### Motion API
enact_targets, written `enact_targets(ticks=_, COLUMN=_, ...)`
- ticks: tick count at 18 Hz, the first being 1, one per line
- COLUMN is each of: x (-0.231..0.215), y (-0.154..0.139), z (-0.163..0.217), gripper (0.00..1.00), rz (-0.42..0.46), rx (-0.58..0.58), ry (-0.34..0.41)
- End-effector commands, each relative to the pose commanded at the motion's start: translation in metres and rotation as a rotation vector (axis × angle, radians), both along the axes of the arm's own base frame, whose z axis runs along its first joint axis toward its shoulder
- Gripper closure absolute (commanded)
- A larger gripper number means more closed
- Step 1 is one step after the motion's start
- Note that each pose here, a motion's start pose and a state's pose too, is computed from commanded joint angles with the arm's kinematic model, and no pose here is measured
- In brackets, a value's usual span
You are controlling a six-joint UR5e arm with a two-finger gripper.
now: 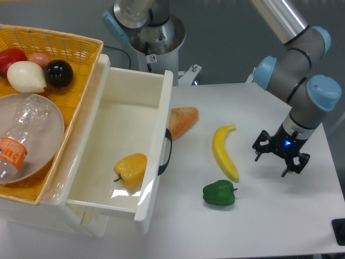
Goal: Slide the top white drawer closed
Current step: 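Move the gripper from its start pose toward the open white drawer, then swing the gripper past the banana to the drawer's front panel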
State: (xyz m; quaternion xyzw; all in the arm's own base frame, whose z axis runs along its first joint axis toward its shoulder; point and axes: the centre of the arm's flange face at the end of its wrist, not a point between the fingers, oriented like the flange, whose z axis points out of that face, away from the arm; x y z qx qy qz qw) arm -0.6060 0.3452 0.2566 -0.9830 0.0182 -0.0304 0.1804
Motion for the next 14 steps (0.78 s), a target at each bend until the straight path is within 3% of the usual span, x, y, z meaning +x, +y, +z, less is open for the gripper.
enact_targets(ticks=2, x=0.003, y=0.006, z=0.007, gripper=0.4, rz=0.029, rx=0.066, ry=-0.029)
enact_targets(ticks=5, x=0.011, y=0.019, z=0.019, gripper=0.62, rz=0.118, rx=0.126, ry=-0.085)
enact_targets(ticks=8, x=0.028, y=0.039, z=0.031, gripper=0.69, rz=0.152, rx=0.129, ry=-0.116)
enact_targets(ticks=10, x=0.044, y=0.058, z=0.031, gripper=0.84, rz=0.212, rx=0.115, ry=-0.169)
enact_targets(ticks=14, x=0.067, y=0.086, z=0.035, gripper=0.87, rz=0.259, rx=0.099, ry=-0.219)
